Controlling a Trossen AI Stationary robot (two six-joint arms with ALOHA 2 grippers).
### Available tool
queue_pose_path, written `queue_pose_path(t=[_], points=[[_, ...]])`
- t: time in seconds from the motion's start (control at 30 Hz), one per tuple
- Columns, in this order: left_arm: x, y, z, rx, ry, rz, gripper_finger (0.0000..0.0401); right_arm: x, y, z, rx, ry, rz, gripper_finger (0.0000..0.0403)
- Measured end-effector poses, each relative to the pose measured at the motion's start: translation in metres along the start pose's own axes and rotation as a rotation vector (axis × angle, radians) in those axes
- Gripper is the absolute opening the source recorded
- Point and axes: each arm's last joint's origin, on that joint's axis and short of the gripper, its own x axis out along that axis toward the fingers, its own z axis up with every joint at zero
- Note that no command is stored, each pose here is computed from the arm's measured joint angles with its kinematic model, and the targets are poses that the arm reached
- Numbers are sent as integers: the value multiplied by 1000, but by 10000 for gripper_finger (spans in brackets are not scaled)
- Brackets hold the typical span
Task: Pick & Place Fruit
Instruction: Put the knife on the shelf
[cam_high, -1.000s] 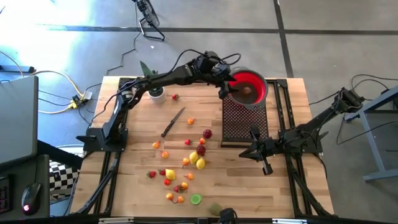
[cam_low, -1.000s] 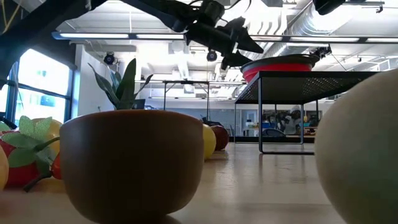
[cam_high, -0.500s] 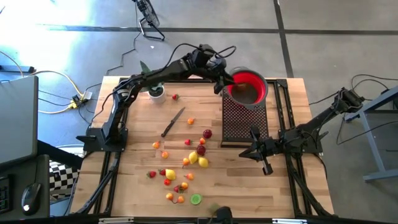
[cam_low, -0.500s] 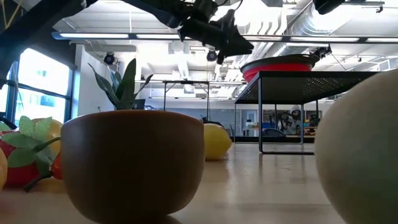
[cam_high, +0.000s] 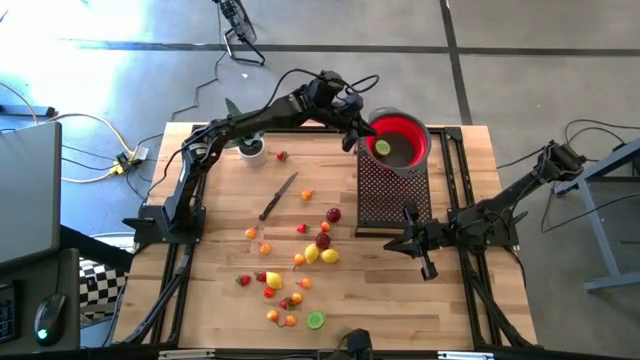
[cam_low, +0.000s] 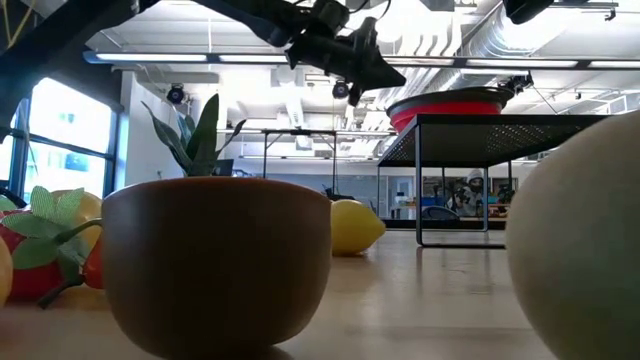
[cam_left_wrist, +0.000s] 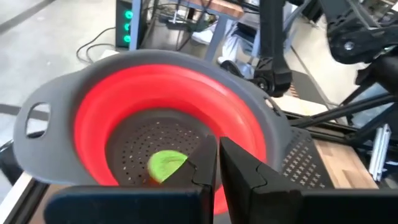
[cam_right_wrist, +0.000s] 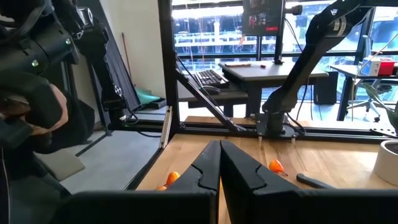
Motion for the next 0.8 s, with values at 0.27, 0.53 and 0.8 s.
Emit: queue_pose_path(t=[0.27, 0.53, 0.8], points=[[-2, -3, -1, 47, 26, -12, 13, 0, 0, 2, 7, -20, 1, 3], [-30, -36, -14, 145, 33, -78, 1, 0, -1, 4, 13, -38, -46, 2], [-96, -80, -61, 185, -14, -55, 0, 0, -1, 4, -15, -37, -47, 2]])
